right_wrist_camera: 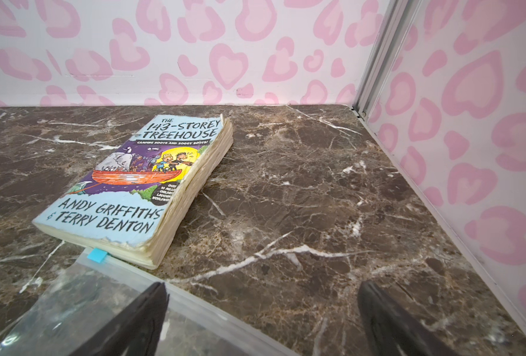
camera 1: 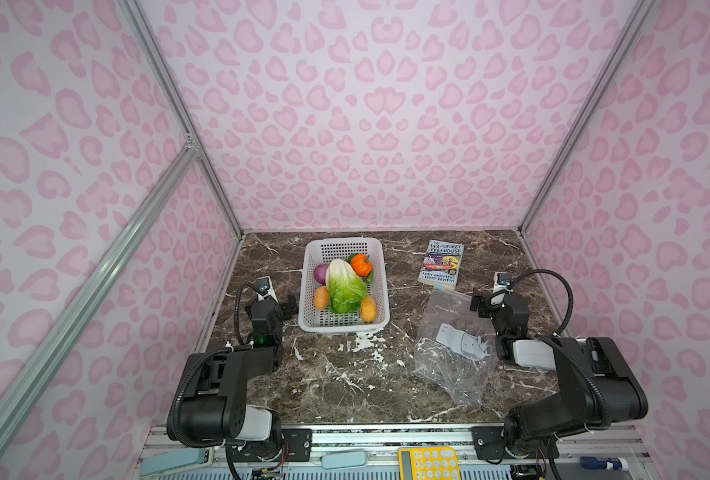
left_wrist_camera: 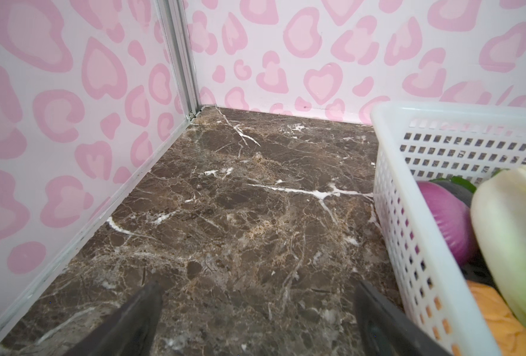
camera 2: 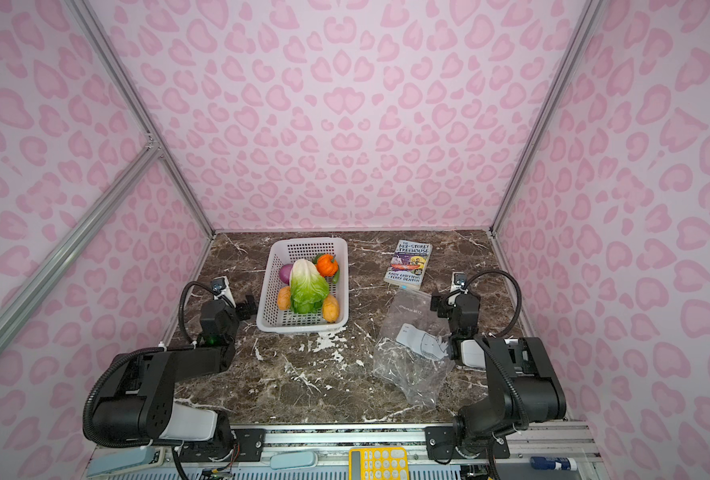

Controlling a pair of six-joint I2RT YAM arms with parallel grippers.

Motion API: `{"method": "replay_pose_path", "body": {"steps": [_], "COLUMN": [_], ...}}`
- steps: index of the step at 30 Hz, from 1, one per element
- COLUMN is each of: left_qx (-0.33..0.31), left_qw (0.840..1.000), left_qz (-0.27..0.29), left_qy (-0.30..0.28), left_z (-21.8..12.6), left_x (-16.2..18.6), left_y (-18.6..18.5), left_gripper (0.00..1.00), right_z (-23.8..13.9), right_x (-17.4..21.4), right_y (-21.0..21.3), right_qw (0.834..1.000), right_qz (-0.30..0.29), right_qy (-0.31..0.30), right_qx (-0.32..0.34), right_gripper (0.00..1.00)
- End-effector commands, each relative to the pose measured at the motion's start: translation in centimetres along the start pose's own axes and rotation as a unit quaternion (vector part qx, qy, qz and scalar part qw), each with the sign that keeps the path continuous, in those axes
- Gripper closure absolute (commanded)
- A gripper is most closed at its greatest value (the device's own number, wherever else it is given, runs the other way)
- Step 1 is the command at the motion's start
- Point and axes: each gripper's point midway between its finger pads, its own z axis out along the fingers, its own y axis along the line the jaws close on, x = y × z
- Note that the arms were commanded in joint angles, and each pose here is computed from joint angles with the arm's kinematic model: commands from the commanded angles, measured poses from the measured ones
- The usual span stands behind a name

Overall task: Place the food in the zip-top bag and seal the zipper
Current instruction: 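Reach the right gripper to the bag's zipper edge while the left nears the basket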

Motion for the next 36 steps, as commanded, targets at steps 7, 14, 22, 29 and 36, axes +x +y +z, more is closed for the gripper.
{"method": "replay_pose_path", "body": {"steps": [7,14,22,29,36], "left_qx": [-0.039,-0.033,0.131,0.259,0.282], "left_qw": [0.999,0.998,0.986,0.95,0.943], "left_qz": [-0.031,-0.05,-0.057,-0.132,-0.144], "left_qy": [-0.016,0.019,0.082,0.116,0.105], "left_z": [-1.3,-2.1,-2.3,-3.3,-4.6], "left_x": [-5.0,-10.4,-10.8,-11.8,-12.7], "left_y": [2.2,1.6,-5.8,-10.7,-11.4], "left_gripper": [0.02,0.02,0.02,0.02,0.02], "right_z": [-0.4,-0.8,-1.6,0.3,1.9], "right_x": [-2.5,-0.1,2.5,5.3,7.6], "right_y": [3.0,6.2,7.9,6.6,6.7], "right_qw": [0.986,0.934,0.895,0.876,0.861], "right_qz": [-0.027,0.003,-0.066,-0.114,-0.117], "right_qy": [0.138,0.318,0.408,0.441,0.459], "right_qx": [-0.087,-0.161,-0.169,-0.16,-0.184], "right_gripper": [0.04,0.14,0.11,0.02,0.04]}}
